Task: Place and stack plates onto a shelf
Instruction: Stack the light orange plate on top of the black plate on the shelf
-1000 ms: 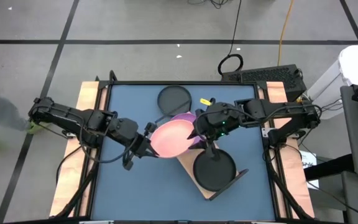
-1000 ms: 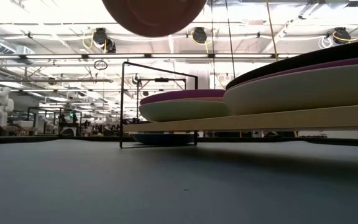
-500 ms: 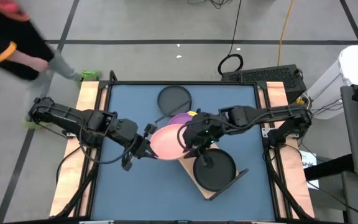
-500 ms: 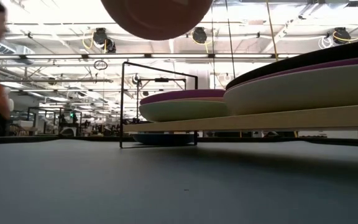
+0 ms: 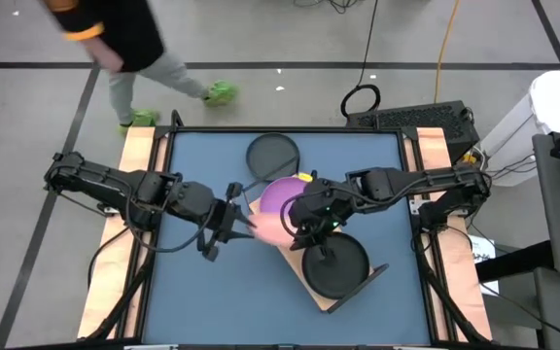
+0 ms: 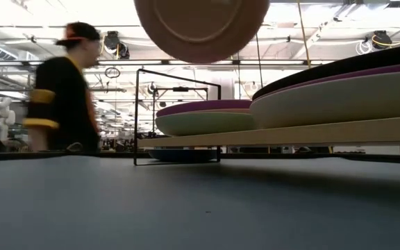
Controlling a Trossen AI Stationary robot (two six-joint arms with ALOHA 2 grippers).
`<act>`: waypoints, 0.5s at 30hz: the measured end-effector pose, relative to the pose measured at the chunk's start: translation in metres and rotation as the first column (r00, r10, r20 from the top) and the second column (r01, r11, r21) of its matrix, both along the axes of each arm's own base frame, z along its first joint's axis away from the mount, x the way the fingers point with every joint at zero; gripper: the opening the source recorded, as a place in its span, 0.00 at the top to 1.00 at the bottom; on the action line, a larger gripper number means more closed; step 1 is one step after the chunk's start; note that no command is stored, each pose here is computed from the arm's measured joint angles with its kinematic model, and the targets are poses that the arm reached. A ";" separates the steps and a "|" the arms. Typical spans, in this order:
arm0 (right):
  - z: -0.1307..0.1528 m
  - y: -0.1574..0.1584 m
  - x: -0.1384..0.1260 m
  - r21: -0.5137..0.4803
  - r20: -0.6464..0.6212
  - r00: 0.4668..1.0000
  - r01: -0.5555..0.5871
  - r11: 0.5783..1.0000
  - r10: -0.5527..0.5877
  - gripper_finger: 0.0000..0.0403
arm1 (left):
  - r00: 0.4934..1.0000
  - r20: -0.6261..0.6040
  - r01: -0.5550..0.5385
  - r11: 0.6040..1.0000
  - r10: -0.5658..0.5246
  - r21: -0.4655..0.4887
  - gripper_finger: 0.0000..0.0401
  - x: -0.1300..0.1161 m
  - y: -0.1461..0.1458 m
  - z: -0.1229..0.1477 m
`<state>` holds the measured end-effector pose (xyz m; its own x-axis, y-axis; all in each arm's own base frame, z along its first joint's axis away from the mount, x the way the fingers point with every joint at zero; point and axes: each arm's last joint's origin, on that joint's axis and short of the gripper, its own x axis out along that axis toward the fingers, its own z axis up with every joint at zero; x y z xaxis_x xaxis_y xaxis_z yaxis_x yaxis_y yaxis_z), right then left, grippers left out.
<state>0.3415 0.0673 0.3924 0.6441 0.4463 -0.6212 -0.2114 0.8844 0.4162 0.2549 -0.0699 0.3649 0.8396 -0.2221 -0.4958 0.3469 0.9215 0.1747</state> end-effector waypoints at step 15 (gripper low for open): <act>-0.003 0.002 -0.017 0.144 -0.343 0.848 0.472 0.870 -0.403 1.00 | 0.933 0.084 -0.319 0.911 0.351 -0.260 0.37 -0.002 0.009 0.018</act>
<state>0.3248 0.0693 0.3892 0.6077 0.3053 -0.7331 0.3377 0.7361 0.5866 0.2533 -0.0610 0.3834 0.9371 -0.0149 -0.3487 -0.0001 0.9991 -0.0429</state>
